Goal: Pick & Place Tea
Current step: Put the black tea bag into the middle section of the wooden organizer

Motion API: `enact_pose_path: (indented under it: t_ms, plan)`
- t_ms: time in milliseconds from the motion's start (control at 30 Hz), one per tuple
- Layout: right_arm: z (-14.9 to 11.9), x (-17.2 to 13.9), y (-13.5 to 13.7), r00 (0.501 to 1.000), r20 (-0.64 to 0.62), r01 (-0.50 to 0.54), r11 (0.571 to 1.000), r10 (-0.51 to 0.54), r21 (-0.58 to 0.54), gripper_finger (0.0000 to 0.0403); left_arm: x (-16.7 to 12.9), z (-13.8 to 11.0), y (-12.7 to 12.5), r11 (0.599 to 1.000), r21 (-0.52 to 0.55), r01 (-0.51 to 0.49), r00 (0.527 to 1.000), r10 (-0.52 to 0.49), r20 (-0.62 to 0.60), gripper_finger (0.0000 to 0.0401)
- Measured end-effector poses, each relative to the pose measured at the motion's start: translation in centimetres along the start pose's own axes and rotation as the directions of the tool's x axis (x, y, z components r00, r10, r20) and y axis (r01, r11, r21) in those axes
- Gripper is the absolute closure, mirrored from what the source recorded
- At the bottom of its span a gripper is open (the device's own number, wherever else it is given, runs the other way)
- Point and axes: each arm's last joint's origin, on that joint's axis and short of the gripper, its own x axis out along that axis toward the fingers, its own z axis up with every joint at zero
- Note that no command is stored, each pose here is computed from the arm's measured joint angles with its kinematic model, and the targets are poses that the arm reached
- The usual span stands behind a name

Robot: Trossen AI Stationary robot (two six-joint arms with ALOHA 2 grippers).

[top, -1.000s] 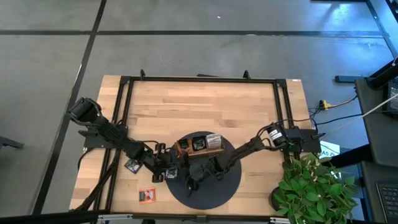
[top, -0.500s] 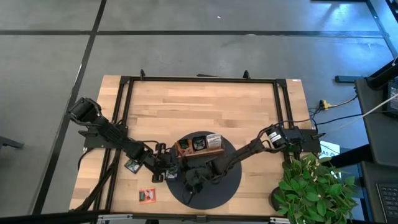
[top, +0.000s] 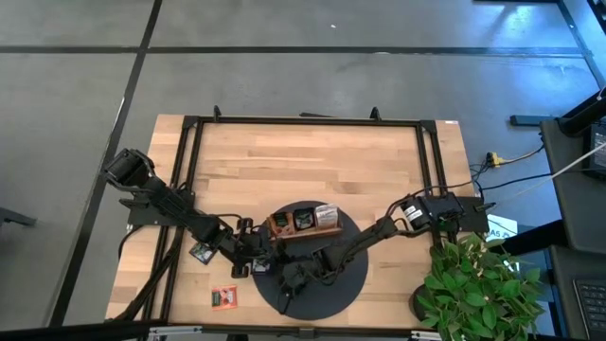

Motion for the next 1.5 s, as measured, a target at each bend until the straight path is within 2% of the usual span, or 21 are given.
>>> enact_pose_path:
  t_ms: [100,233,567,733,867,933,1000,1100,1167,1267,1367,1500]
  plan:
    - [0.1,0.1,-0.1,1.000,0.008,0.021,1.000,-0.021,0.009,0.0230,0.0,0.0,0.0,1.000,0.000,0.000,1.000,0.000,0.001,0.0301]
    - [0.1,0.1,0.0,0.999,0.030,-0.010,1.000,0.010,0.009,0.0268,0.0,0.0,0.0,1.000,0.000,0.000,1.000,0.000,0.001,0.0301]
    - [0.1,0.2,0.0,0.999,0.037,-0.008,1.000,0.008,0.008,0.0393,-0.4,0.1,0.0,1.000,-0.005,0.019,1.000,-0.019,0.006,0.0301]
    - [0.4,0.0,-0.4,0.998,0.046,0.042,0.999,-0.043,0.022,0.0395,-2.3,0.3,0.2,0.995,0.023,0.102,0.995,-0.102,0.008,0.0301]
    - [2.0,-1.9,-1.8,0.994,0.062,0.083,0.996,-0.085,0.034,0.0398,-4.9,1.1,0.5,0.990,0.029,0.141,0.986,-0.143,0.084,0.0301]
    - [3.7,-3.6,-2.8,0.990,0.129,0.055,0.997,-0.060,0.046,0.0398,-6.1,1.3,0.7,0.988,0.027,0.154,0.980,-0.156,0.124,0.0301]
    - [5.3,-5.5,-3.4,0.977,0.212,-0.020,0.999,0.011,0.042,0.0398,-7.3,1.8,0.7,0.980,0.036,0.197,0.962,-0.200,0.188,0.0301]
    - [7.1,-8.0,-3.8,0.926,0.341,-0.179,0.984,0.161,0.022,0.0399,-8.7,2.4,0.5,0.957,0.057,0.284,0.922,-0.289,0.256,0.0301]
    - [8.2,-9.5,-4.2,0.874,0.419,-0.270,0.963,0.245,-0.002,0.0399,-9.4,3.1,0.1,0.933,0.088,0.350,0.876,-0.359,0.323,0.0301]
    - [9.3,-11.1,-4.4,0.792,0.517,-0.353,0.935,0.325,-0.048,0.0398,-10.2,4.0,-0.9,0.895,0.190,0.403,0.790,-0.445,0.421,0.0301]
    - [10.2,-11.8,-4.0,0.678,0.615,-0.392,0.906,0.402,-0.161,0.0398,-10.7,4.9,-2.0,0.837,0.311,0.450,0.677,-0.547,0.493,0.0301]
    - [11.1,-12.7,-4.0,0.519,0.713,-0.407,0.870,0.471,-0.278,0.0398,-11.2,5.7,-3.7,0.728,0.449,0.518,0.494,-0.684,0.537,0.0301]
